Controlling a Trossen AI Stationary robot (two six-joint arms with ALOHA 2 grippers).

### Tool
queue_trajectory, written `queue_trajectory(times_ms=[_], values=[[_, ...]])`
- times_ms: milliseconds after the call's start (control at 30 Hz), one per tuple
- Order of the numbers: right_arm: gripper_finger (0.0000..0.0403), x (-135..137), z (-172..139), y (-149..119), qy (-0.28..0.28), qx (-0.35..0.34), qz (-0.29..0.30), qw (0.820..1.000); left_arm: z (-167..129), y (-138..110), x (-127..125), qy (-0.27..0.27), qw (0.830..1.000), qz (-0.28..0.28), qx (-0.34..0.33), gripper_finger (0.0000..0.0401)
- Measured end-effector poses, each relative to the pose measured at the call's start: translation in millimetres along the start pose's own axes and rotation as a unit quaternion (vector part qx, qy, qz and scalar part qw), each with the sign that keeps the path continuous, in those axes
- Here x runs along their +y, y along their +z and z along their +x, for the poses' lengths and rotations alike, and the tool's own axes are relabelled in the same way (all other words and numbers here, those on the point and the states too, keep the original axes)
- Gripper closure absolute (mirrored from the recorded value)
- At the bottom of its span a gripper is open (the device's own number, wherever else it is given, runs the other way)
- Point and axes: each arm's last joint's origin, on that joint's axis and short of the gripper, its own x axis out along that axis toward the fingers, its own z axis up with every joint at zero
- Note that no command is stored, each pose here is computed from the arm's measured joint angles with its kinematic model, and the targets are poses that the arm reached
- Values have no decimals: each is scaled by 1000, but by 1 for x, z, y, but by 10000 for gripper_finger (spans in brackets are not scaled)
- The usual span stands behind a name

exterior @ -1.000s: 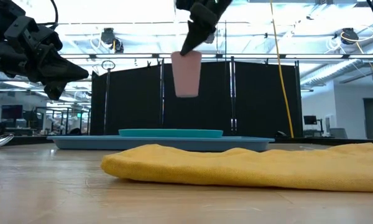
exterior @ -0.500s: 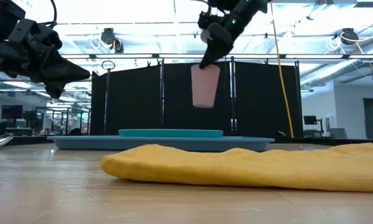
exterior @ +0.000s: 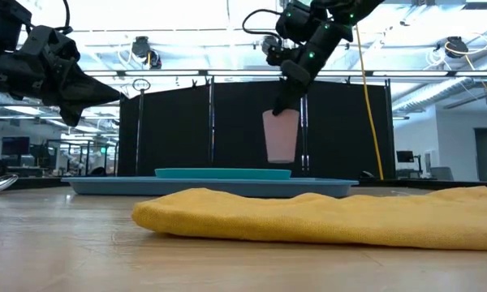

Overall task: Set up tray
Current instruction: Put the pink cup on the blue serving tray to the top right of the green plate

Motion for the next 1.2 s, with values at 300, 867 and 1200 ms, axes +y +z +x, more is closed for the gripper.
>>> queue_trajectory(times_ms=[300, 867, 1200], values=[[403, -12, 4, -5, -5, -12, 17, 1000, 0, 0, 0, 3, 1000, 22, -2, 375], [403, -25, 33, -18, -11, 29, 47, 998, 0, 1, 0, 3, 1000, 24, -3, 375], [403, -23, 47, -41, -37, 36, 34, 998, 0, 1, 0, 6, 999, 42, -4, 375]])
